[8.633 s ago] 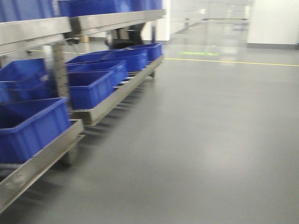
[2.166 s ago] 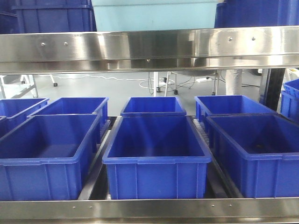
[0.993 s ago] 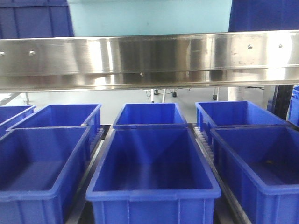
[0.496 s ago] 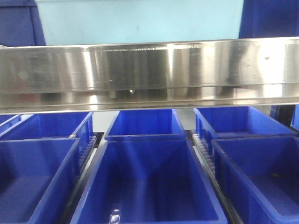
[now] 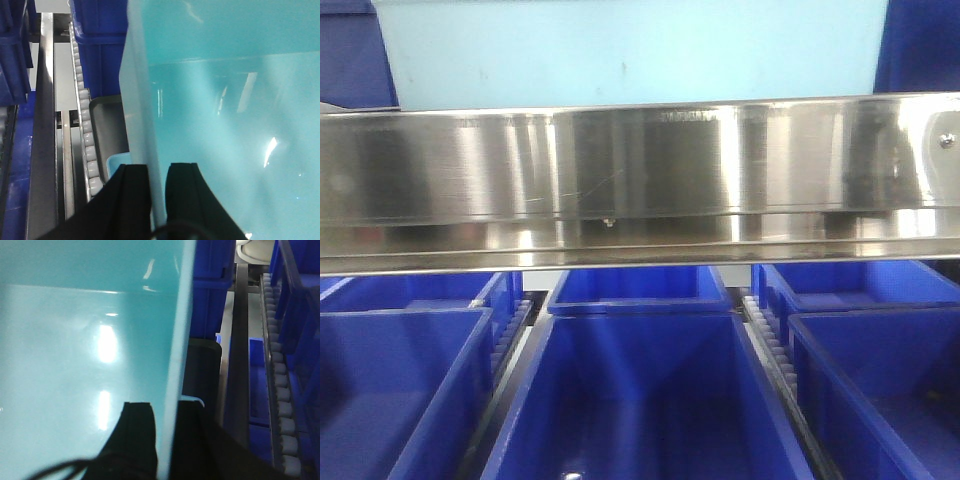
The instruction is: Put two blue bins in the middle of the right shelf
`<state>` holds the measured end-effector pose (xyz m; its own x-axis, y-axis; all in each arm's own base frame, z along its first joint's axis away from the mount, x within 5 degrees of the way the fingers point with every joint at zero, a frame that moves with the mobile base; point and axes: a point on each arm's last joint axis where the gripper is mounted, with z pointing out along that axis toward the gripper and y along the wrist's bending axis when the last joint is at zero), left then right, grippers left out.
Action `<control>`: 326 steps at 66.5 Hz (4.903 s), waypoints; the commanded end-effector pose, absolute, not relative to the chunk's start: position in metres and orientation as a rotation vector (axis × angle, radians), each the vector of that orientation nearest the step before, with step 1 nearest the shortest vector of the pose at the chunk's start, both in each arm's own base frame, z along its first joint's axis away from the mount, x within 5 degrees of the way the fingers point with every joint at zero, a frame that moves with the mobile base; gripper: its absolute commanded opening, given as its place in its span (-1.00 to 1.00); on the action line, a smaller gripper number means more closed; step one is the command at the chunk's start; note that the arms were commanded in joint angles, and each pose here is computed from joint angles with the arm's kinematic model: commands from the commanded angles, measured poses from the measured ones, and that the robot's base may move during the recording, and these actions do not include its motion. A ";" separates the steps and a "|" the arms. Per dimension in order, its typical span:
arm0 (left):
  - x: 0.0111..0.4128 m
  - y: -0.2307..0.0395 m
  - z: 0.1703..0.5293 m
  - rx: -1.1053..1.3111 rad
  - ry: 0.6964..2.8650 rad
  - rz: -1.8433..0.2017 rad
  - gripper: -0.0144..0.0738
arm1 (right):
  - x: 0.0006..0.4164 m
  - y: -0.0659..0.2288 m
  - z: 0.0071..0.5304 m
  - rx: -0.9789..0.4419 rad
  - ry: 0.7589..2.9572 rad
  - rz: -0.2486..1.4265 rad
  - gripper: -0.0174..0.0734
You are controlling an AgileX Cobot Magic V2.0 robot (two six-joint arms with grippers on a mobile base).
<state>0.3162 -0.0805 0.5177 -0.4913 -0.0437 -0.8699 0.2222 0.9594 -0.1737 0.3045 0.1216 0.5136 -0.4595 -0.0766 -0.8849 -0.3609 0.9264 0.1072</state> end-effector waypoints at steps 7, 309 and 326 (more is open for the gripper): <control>0.310 -0.085 0.529 0.140 1.994 -0.385 -0.92 | 0.299 0.124 0.524 -0.322 1.965 0.388 -0.95; 0.337 -0.090 0.393 0.136 2.463 -0.302 -0.92 | 0.332 0.133 0.392 -0.336 2.372 0.280 -0.96; 0.305 -0.083 0.451 0.128 2.240 -0.352 -0.92 | 0.305 0.122 0.455 -0.307 2.145 0.324 -0.96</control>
